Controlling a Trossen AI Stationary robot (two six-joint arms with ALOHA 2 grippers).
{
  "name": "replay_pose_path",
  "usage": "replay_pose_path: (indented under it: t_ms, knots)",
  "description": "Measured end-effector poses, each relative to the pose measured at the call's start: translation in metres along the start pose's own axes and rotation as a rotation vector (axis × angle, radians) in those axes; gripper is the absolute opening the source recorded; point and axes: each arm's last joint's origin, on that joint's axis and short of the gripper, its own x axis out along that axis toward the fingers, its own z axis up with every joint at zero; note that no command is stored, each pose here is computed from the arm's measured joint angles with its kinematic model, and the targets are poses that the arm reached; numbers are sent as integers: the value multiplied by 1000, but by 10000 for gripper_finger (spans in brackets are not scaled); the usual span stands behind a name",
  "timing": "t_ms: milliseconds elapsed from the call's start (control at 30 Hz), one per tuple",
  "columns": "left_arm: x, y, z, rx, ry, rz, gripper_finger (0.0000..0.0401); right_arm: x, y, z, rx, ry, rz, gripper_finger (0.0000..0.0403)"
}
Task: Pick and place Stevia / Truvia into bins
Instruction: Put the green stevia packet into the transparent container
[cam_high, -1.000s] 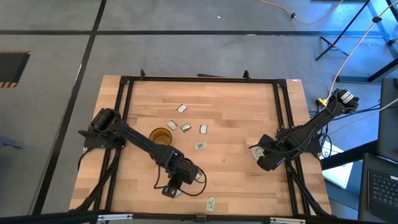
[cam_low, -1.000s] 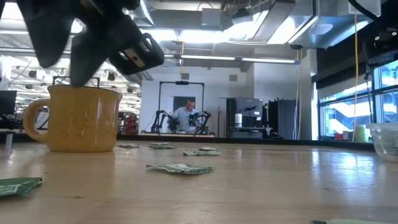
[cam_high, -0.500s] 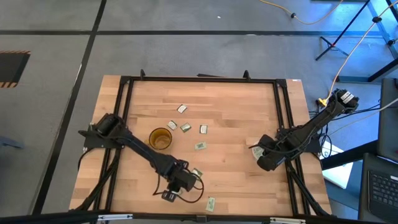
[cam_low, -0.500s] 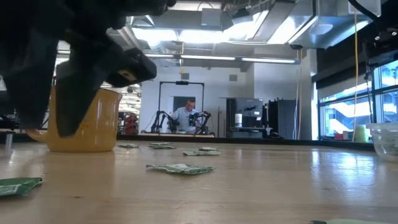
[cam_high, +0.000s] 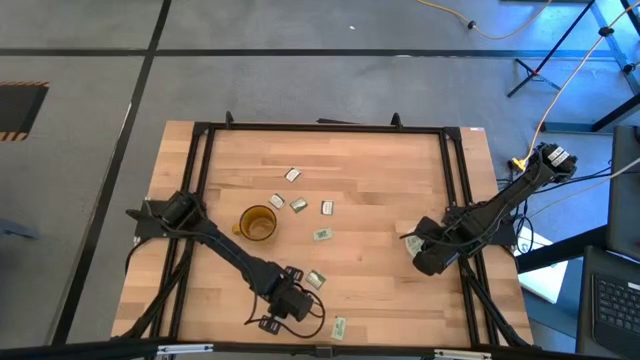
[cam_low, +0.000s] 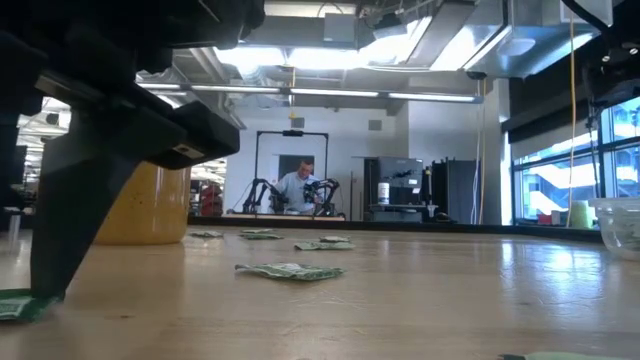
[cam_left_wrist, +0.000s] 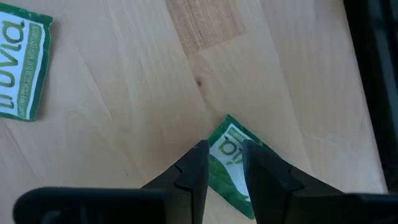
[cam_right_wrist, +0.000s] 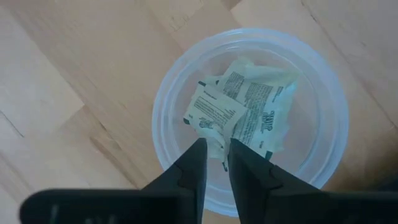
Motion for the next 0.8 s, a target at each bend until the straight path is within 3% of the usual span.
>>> replay_pose_path:
  t_ms: [600,800]
  knots:
    - [11,3,-3,-3,25,57,23,0,3,1,5,-6,26,69]
    - [11,2,-3,-1,27,57,49,0,5,0,8,14,51,69]
